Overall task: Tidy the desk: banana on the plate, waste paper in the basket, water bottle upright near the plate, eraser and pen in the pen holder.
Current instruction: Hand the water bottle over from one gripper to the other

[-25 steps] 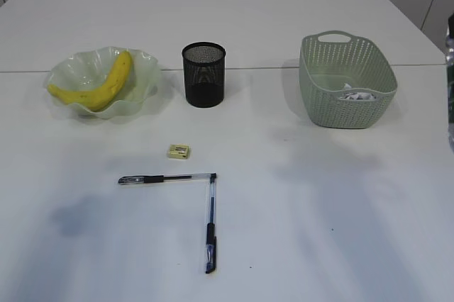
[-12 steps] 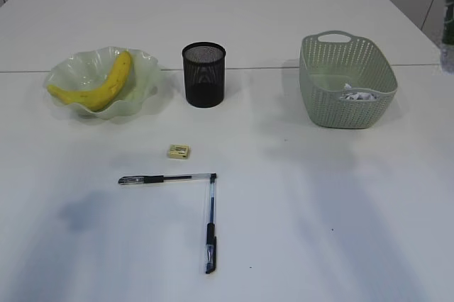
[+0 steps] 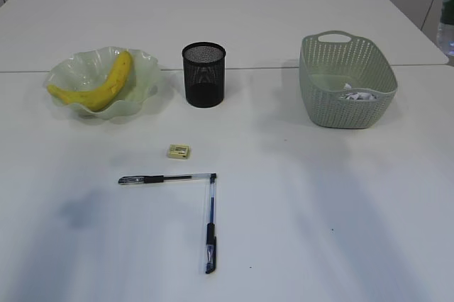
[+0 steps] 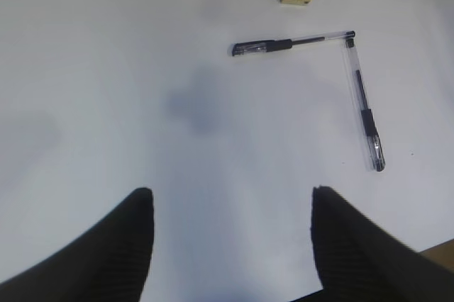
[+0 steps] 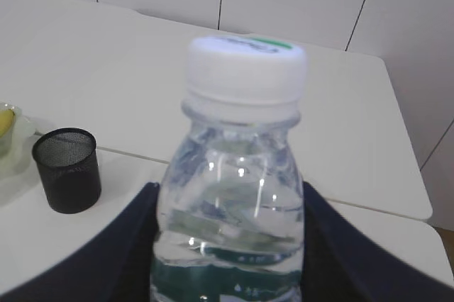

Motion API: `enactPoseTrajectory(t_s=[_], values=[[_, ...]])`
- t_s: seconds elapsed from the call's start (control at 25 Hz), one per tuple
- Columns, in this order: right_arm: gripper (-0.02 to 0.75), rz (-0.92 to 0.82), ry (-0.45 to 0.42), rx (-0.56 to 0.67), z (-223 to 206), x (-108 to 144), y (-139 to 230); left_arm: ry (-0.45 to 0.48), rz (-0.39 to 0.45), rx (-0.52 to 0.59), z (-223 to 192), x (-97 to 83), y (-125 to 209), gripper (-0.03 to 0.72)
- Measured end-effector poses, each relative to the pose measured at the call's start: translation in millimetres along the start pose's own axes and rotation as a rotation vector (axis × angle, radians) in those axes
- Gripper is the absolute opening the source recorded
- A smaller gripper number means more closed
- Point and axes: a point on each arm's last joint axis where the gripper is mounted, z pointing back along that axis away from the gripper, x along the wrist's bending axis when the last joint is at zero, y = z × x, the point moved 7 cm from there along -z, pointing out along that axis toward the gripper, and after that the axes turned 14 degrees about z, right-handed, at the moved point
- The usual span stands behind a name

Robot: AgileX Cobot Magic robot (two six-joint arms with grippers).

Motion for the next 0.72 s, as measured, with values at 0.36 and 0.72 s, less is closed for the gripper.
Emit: enactPoseTrajectory(t_s=[0.36,0.72], values=[[0.374,-0.029,-0.012,0.023,-25,4,10,0.001,-0.006,-0.014,0,-0.2,-2,0.496],[0.374,0.117,-0.102,-0.04,-26,38,-6,-0.008,-0.085,-0.136,1,0.3,-22,0.496]])
